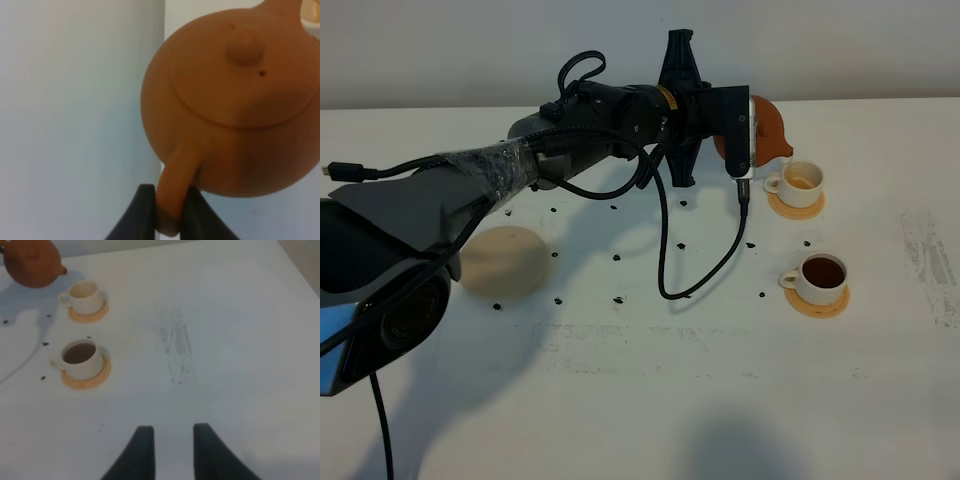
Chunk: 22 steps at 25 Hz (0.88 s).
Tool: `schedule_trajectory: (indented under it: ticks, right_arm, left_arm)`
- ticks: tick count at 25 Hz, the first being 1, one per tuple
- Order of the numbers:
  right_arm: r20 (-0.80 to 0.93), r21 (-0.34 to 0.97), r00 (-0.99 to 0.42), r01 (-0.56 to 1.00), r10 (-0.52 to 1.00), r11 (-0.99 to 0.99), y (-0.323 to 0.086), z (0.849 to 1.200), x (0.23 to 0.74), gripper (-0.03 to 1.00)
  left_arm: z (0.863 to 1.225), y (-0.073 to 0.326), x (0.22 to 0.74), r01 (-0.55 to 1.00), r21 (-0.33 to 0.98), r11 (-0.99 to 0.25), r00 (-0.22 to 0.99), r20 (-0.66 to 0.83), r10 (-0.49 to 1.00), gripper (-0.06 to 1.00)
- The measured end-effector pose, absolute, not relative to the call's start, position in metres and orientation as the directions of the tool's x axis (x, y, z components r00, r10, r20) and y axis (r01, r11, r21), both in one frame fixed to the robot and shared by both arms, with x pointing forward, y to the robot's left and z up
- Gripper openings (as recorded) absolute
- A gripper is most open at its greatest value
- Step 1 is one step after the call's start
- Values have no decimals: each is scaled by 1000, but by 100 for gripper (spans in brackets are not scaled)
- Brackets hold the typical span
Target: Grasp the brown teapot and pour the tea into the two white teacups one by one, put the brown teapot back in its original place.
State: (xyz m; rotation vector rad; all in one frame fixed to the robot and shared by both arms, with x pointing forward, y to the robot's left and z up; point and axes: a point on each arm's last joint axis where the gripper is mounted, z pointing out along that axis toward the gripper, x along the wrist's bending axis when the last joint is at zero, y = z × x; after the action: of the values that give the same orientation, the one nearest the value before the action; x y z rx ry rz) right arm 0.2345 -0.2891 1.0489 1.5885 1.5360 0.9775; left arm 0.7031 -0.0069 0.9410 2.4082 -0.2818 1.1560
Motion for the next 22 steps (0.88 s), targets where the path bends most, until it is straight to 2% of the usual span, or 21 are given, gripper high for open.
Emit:
schedule_trajectory:
  ticks: [22]
  right_arm:
    - [43,886,7,462,999,-42,-289,1049,234,22]
  left_arm:
    - [941,-9,702,-408,254,-877,596,801,-46,8]
